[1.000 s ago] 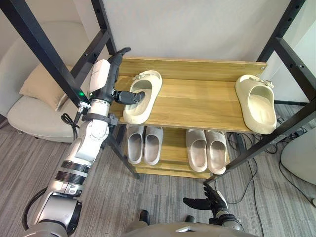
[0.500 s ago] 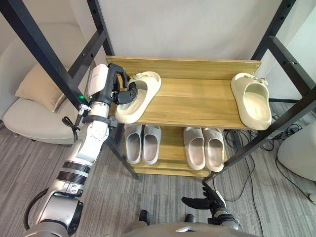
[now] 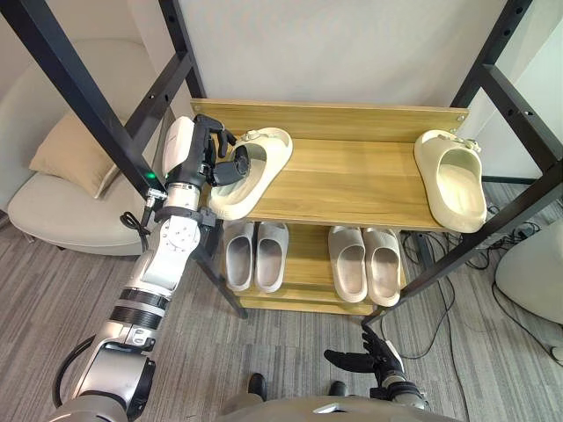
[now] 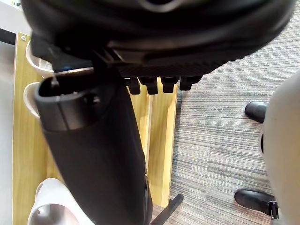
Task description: Organize the slippers on the shoe rack
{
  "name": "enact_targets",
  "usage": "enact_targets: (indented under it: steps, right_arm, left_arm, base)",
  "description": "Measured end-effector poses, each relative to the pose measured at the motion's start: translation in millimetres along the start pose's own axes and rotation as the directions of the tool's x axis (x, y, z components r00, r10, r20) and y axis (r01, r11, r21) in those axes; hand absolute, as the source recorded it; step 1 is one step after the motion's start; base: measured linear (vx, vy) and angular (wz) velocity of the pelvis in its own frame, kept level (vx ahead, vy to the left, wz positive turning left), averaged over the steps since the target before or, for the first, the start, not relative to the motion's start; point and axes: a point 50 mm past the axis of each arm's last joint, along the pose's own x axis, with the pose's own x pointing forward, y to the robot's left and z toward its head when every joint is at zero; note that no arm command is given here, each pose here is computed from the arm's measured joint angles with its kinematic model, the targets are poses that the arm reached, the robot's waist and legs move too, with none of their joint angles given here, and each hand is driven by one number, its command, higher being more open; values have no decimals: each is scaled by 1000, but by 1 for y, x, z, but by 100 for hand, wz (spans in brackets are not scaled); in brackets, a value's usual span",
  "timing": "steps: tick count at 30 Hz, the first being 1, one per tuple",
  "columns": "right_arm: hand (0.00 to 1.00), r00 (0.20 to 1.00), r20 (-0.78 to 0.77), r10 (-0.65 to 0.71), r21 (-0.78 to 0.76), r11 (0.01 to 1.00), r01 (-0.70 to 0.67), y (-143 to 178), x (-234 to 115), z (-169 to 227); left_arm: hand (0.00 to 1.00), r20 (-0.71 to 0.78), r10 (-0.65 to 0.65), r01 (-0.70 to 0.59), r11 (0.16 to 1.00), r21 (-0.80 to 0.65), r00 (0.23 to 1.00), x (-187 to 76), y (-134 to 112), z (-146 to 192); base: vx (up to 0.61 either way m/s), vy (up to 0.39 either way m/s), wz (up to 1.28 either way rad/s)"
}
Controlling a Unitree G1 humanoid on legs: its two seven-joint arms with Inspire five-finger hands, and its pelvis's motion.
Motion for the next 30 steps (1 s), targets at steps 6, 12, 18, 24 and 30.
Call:
enact_targets:
  steps: [6,12,18,24,30]
  right_arm:
    - [100,1000,1,1,1,1000,-1,0,0,0]
    - [100,1000,15,3,5,1000,-3,2,1,4]
    - [100,999,35,-4,17,1000,4,1,1,8]
    - [100,999,37,-16,40,999,14,-1,1,9]
    - [100,999,39,-17,42,999,16,-1,1,9]
  left_arm:
    - [0,33,-3,6,996,-88,999,1,-10,16]
    - [0,133,-56,76,986,-151,990,7,-34,48]
    - [0,240,-66,126,962,-244,969,12,-52,87]
    - [0,294,-91,174,947,-271,952,11,-65,106]
    - [0,300,-96,187,937,-293,949,9,-71,112]
  base:
    - [0,0,0]
    - [0,0,-3]
    - [-4,4,-4]
    - [-4,6,-3]
    - [1,3,-1]
